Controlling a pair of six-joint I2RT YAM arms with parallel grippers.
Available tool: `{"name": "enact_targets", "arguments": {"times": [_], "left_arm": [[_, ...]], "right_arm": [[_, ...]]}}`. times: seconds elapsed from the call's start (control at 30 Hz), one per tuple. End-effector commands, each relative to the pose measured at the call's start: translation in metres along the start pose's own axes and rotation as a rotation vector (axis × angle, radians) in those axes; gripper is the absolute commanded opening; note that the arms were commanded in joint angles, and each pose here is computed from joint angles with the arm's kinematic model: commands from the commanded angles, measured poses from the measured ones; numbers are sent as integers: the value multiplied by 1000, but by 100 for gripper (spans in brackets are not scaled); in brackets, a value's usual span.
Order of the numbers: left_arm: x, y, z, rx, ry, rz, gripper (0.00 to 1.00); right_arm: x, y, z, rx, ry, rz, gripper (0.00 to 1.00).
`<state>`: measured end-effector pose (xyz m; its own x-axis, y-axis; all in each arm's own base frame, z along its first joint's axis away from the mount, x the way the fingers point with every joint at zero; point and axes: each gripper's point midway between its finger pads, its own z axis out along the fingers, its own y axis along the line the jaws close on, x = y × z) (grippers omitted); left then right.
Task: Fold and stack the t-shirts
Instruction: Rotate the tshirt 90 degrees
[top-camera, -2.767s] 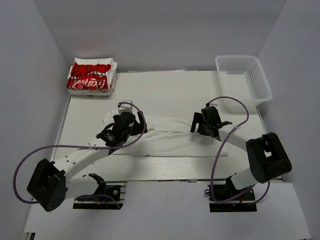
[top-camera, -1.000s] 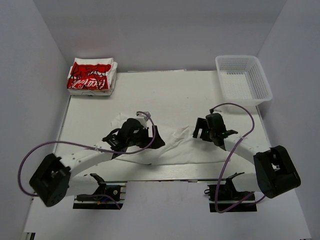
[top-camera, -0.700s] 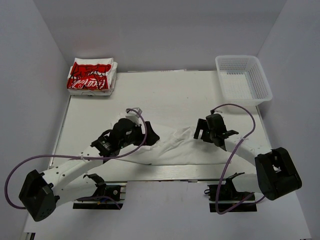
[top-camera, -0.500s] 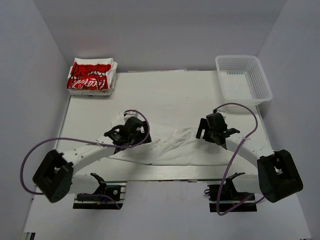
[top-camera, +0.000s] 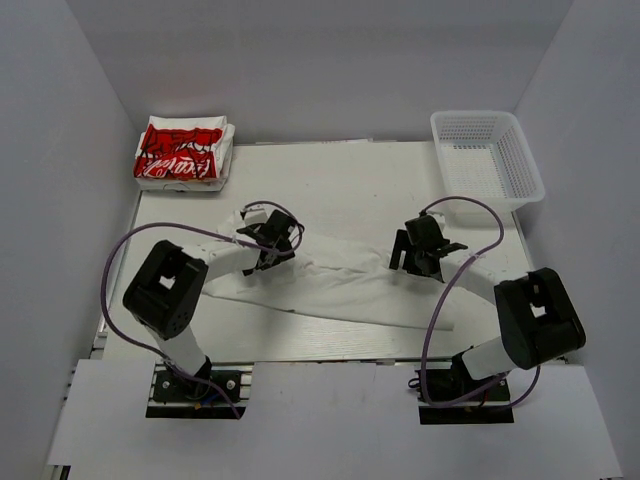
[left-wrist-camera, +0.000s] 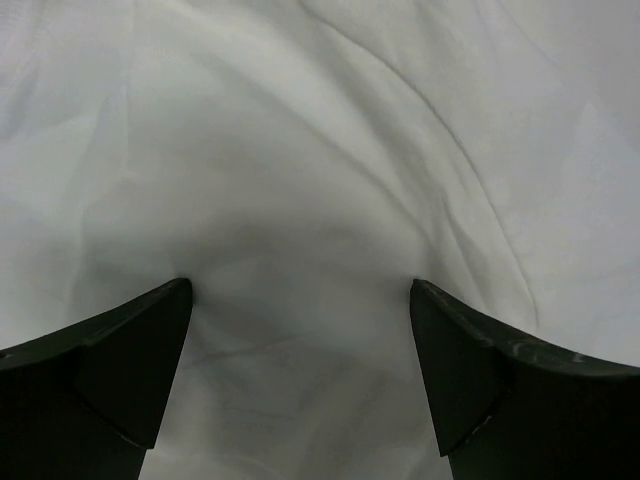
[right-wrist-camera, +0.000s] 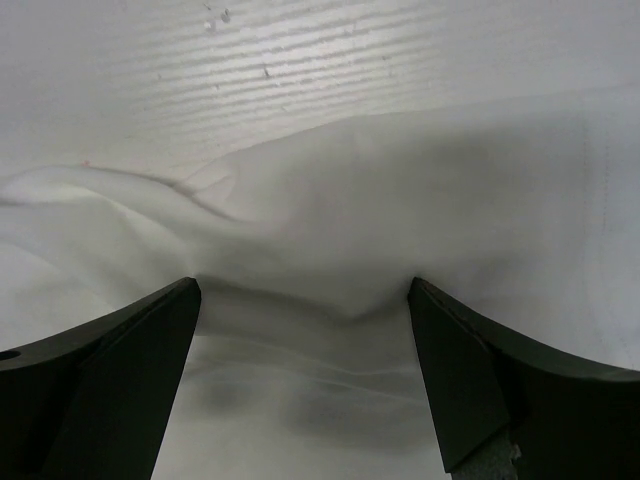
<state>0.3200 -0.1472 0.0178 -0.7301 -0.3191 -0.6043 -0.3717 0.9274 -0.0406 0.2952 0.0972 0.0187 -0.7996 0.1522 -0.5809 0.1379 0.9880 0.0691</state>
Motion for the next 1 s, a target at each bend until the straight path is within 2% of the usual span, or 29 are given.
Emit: {"name": "enact_targets", "arguments": {"times": [0.0,0.03,0.07,0.1,0.13,0.17,0.23,0.27,0.3,0.33,0.37,0.4,0.43,0.47,0.5,0.53,0.6,0.63,0.73,0.8,0.9,0.97], "left_arm": [[-13,-3,33,-4,15,-58,100],[-14,0,52,-25,32,-35,100],[-41,-21,58,6,-7,-49,100],[-47,-33,66,20,-8,-24,100],[-56,-45,77,42,-5,45,100],[-77,-80,95,88,-28,76,100],[-87,-108,111,106,-28,141,100],[-128,-145,107,183,-108,161,100],[-109,-155,137,190,-59,199,100],[-115,-171,146,219,-73,206,100],[-147,-212,134,354,-138,228,100],[-153,-234,137,433,-165,237,100],[-132,-246,164,481,-135,272,100],[-145,-280,145,640,-161,271,100],[-145,-293,144,695,-158,241,100],[-151,-308,140,771,-190,208,100],[-138,-320,143,854,-155,127,100],[-146,-325,137,878,-178,94,100],[-138,-324,149,862,-153,55,100],[-133,-321,154,847,-140,43,100],[-137,-312,151,803,-144,35,100],[-142,-310,140,794,-132,38,100]], "right_arm": [[-6,12,6,-41,2,22,90],[1,7,4,-27,14,25,90],[7,5,3,-14,24,43,90],[10,3,1,-12,26,47,90],[33,-5,1,1,65,37,90],[33,0,-6,-43,48,50,90],[57,8,-15,-112,99,65,90],[76,19,-23,-194,143,56,90],[94,29,-32,-277,199,48,90],[105,42,-41,-335,230,40,90],[122,56,-52,-417,275,0,90],[136,71,-65,-496,312,-30,90],[143,79,-71,-539,328,-58,90],[154,102,-90,-633,338,-153,90],[165,108,-97,-665,391,-193,90],[169,113,-102,-711,384,-299,90],[183,135,-121,-796,414,-421,90],[189,137,-126,-833,422,-481,90],[202,144,-140,-906,424,-609,90],[203,144,-141,-910,411,-631,90],[197,152,-149,-943,349,-679,90],[182,159,-151,-955,246,-718,90]]}}
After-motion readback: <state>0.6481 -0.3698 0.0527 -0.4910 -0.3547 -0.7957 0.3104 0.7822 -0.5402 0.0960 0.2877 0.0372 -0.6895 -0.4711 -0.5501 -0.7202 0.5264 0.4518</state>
